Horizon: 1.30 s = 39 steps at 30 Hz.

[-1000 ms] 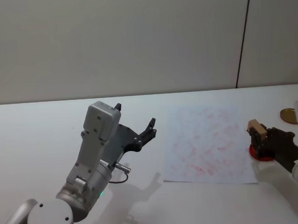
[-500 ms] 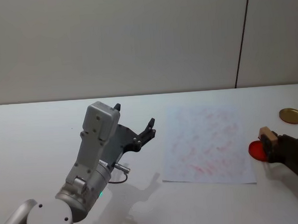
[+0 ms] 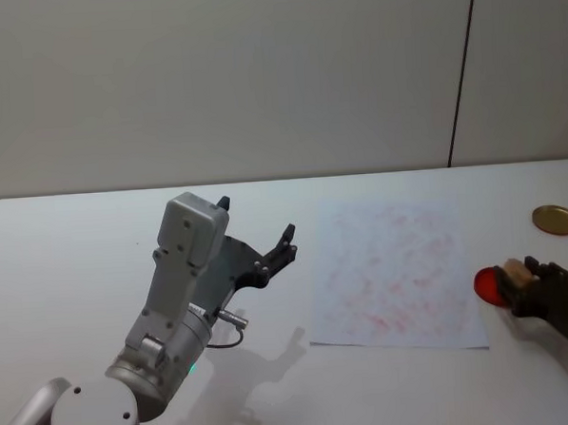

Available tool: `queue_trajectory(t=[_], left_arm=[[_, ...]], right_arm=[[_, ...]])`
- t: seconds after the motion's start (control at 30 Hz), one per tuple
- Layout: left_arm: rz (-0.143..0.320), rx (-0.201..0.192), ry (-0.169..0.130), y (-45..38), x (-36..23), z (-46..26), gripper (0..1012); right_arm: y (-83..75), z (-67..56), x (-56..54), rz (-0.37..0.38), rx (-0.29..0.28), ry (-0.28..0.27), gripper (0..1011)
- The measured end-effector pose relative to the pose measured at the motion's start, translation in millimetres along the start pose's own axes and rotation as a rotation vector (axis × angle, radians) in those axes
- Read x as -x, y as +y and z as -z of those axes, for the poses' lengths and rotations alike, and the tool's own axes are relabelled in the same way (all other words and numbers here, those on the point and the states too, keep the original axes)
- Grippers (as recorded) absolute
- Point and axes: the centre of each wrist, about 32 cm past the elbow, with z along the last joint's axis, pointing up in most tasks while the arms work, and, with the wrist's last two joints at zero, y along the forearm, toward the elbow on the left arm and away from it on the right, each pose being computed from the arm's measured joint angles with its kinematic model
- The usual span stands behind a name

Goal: Use the one hand to pick up the stamp and affix it onto the A4 paper.

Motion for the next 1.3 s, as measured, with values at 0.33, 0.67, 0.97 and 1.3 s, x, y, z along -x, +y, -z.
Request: queue_trajectory(t=[0.33,0.67,0.97,1.3], left_arm=[[0.0,0.0,0.0,0.0,0.0,0.0,993],[0.0,0.0,0.0,0.0,0.0,0.0,993],[0.0,0.0,0.0,0.0,0.0,0.0,993],[0.0,0.0,0.0,0.0,0.0,0.0,993]], right_arm=[[0.6,1.7,0.5,-0.002,-0.004,0.011,778],[-2.9,-8.9,5.4,-0.005,-0.083,0.009,1003],[-12.1,-30.1,22.8,-0.009,-0.193,0.005,1003],[-25.1,-49.2,47.4,-0.017,-0.284,0.011,1003]])
